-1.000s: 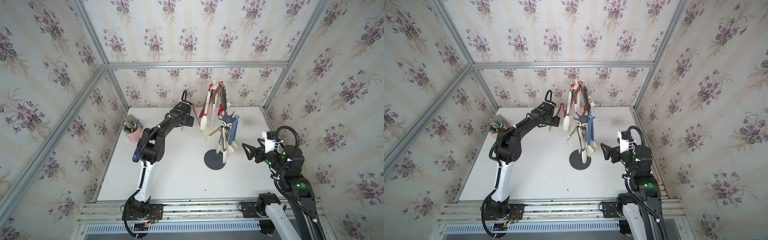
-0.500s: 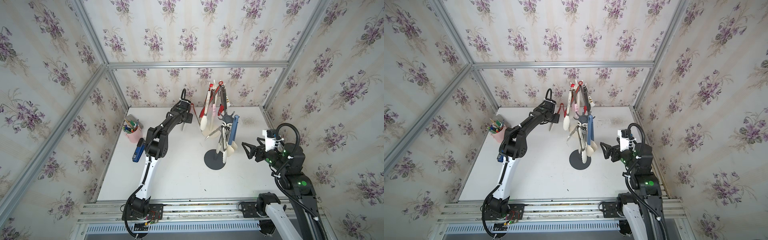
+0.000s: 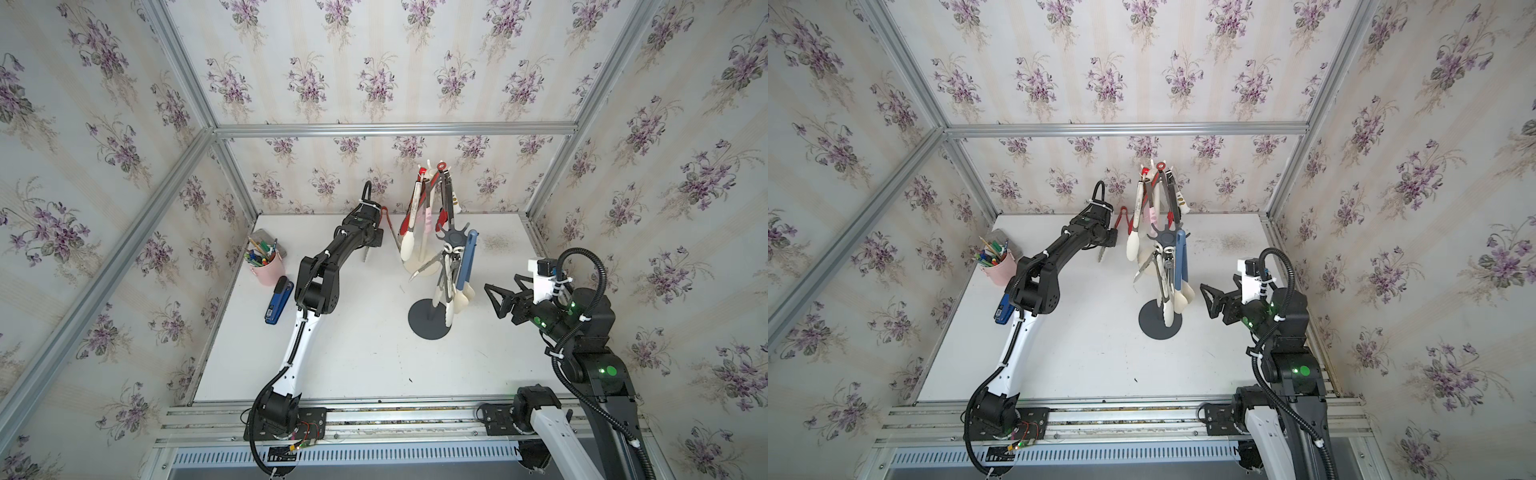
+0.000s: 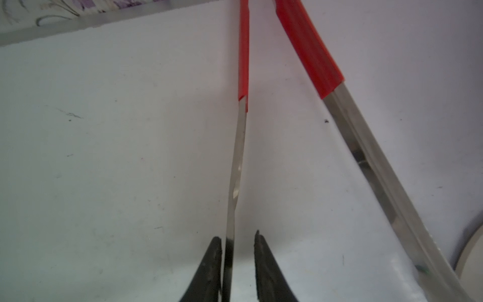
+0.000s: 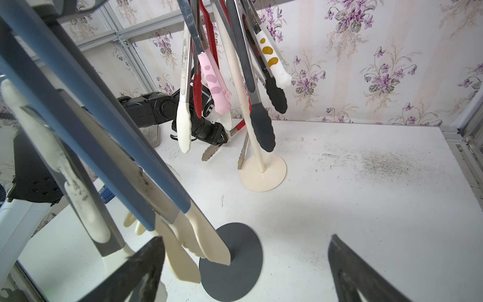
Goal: Hang food tongs on kitchen utensil racks
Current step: Pick up the food tongs from the center of the board.
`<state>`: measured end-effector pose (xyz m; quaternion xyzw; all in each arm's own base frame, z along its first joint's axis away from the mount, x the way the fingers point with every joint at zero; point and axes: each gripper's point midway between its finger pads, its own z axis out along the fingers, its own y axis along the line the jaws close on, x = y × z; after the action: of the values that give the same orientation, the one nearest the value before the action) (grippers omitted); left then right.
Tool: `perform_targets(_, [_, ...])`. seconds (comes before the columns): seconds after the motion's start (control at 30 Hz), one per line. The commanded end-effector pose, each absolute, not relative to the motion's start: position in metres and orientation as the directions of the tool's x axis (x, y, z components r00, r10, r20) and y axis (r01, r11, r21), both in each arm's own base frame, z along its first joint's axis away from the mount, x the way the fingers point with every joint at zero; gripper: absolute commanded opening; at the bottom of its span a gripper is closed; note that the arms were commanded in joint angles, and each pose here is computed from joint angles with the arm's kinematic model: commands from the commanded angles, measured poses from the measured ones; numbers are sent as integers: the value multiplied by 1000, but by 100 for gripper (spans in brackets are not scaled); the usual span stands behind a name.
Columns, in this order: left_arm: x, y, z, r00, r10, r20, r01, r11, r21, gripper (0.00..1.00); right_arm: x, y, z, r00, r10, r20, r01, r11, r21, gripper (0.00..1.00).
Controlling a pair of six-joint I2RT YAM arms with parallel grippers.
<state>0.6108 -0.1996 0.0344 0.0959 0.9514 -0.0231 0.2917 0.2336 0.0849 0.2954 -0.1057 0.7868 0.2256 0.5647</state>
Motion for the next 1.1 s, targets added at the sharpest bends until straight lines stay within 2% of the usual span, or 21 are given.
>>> perform_targets(0.0, [608, -205, 36, -812, 185, -553, 230, 973, -13, 15, 233, 86, 302, -325, 110, -939, -425, 870, 249, 96])
perform_targets(0.17, [595, -207, 27, -827, 218, -518, 274, 961, -32, 3, 232, 85, 303, -319, 116, -941, -420, 873, 250, 96])
perform_targets(0.27, [590, -205, 31, -825, 239, -512, 291, 956, -22, 0, 231, 84, 304, -312, 118, -943, -419, 874, 248, 96])
perform_targets(0.63, [565, -192, 58, -833, 245, -496, 293, 956, -20, 0, 225, 82, 309, -277, 128, -952, -416, 878, 239, 96])
perform_targets(0.8, [538, -181, 73, -837, 255, -484, 298, 954, -12, 0, 224, 82, 310, -270, 128, -954, -418, 877, 236, 97])
perform_targets(1.07, [494, -158, 109, -808, 219, -547, 277, 961, -24, 0, 226, 81, 308, -259, 115, -959, -418, 882, 218, 97])
